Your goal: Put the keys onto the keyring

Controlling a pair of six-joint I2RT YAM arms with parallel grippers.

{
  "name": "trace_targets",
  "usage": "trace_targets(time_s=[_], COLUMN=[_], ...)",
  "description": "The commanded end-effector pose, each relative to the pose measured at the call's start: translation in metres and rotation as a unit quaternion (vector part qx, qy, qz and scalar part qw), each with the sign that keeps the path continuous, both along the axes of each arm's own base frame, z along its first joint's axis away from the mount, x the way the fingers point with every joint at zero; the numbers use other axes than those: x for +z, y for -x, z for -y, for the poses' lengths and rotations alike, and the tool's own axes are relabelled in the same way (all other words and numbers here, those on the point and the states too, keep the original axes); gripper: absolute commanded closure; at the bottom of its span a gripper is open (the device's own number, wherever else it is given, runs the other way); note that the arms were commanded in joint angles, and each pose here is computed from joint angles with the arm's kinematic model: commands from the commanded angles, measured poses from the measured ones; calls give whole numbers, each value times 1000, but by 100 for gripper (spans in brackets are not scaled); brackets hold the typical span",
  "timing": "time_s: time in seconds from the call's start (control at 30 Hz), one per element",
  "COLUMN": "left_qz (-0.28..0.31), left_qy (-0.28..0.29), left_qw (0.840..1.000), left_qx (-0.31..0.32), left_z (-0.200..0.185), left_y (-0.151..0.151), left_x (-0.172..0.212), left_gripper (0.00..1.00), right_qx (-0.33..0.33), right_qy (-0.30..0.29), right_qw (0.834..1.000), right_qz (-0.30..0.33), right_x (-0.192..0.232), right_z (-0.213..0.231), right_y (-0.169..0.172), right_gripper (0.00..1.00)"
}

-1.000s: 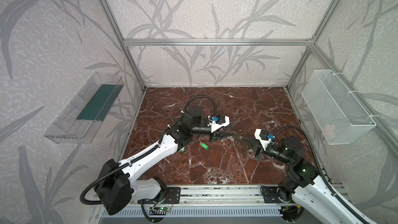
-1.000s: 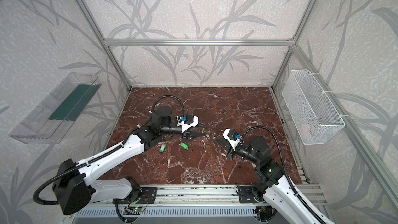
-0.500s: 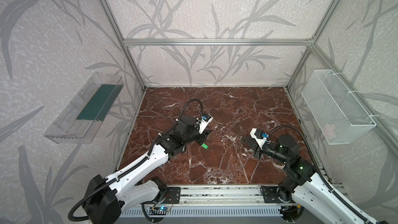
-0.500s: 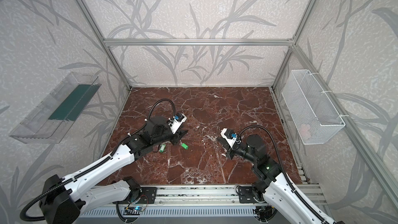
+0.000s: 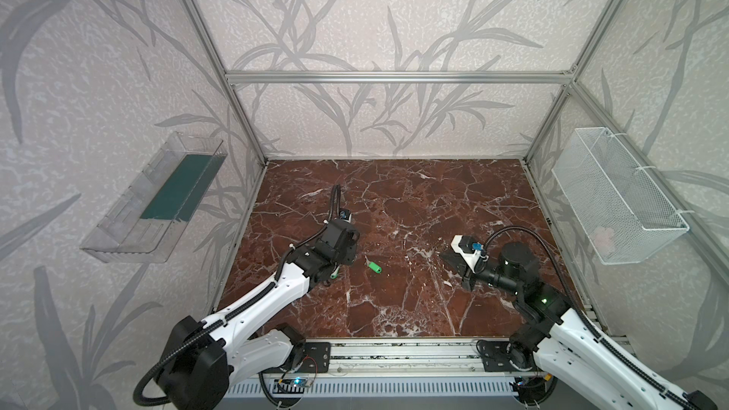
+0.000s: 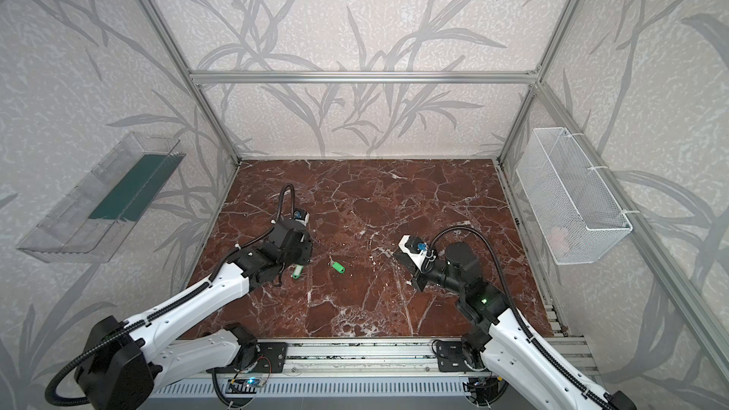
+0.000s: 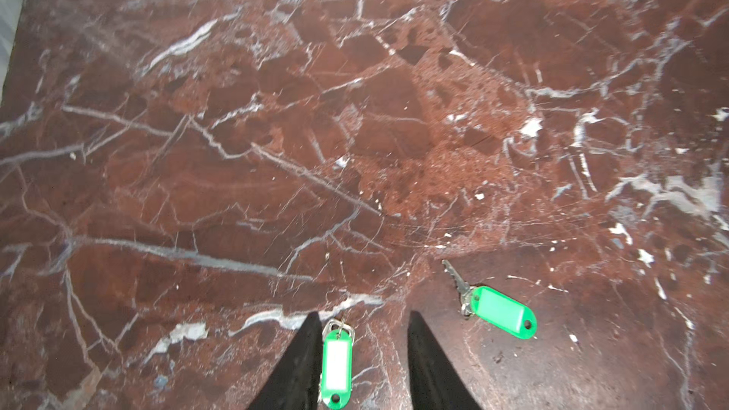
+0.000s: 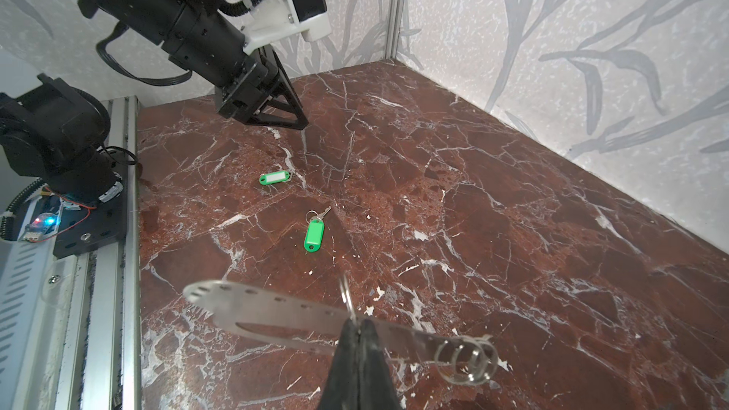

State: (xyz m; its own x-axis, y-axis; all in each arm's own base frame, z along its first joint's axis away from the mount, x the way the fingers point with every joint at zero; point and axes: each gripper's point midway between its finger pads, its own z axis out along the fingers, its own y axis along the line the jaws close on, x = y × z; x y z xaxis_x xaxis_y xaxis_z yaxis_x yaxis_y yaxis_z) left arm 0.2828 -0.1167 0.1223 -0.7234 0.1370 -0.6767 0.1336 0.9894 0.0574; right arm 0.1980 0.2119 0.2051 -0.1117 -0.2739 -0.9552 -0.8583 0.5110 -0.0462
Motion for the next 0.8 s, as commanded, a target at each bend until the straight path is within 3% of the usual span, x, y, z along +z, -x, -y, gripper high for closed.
trace_targets(time_s=[0.0, 0.13, 0.47, 0.77], left_qz=[-6, -22, -69, -90], left_qy=[5, 24, 18, 59], left_qw=[997, 993, 989, 984], left_qx=[79, 118, 130, 142], left_z=[-24, -35, -35, -28], left_y=[3, 5, 4, 9], left_x=[-13, -23, -59, -78], left_gripper=[63, 63, 62, 50], right_qx=[18, 30, 44, 40], right_qy=[-17, -23, -32, -33], right_qw=[1000, 999, 999, 999], right_qz=[14, 10, 0, -3], right_x=[9, 8, 6, 4], right_z=[-7, -12, -20, -19], right_y=[2, 2, -1, -1], right_gripper=[100, 100, 100, 100])
